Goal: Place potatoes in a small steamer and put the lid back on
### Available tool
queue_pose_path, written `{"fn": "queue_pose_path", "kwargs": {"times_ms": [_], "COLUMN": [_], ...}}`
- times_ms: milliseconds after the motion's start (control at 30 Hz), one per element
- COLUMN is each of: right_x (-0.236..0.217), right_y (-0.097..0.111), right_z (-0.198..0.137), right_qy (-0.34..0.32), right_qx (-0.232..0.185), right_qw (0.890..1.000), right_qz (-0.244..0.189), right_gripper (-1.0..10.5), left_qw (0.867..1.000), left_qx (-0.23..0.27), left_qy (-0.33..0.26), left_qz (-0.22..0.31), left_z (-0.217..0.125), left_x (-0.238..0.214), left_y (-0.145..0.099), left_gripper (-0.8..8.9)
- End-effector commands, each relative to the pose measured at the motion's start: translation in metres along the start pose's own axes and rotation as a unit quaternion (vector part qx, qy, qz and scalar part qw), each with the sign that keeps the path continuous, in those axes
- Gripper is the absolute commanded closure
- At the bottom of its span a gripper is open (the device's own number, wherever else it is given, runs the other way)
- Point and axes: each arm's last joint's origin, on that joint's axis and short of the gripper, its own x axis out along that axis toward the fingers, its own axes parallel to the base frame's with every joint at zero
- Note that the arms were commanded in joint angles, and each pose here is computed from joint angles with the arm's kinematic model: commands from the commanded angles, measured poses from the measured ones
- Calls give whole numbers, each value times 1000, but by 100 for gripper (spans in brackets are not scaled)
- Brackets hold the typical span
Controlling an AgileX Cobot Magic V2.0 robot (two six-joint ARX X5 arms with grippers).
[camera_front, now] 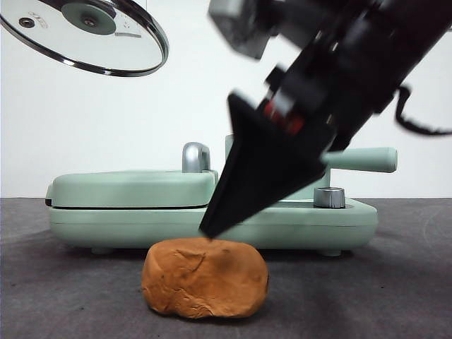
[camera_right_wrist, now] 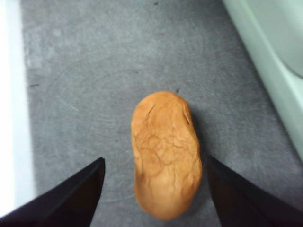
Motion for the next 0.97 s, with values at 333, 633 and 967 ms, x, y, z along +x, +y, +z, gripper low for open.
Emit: {"fn": "queue_pose_path", "kwargs": {"times_ms": [333, 633, 967], "right_x": [22, -92, -169], "right_y": [-6, 13, -25], "right_z": [-2, 26, 77], "right_qy": [28, -83, -109], "right_qx": [27, 138, 210], "right_qw": [998, 983, 951], "right_qz": [-39, -92, -201], "right_gripper": [714, 714, 714], "left_qw": [999, 999, 999], "left_qx": [0, 2, 1], "left_qy": [-22, -23, -26], "left_qz": [27, 27, 27], "left_z": [7, 7, 8], "left_x": [-4, -4, -4], "left_y": [1, 1, 1], "left_gripper": [799, 799, 799]}}
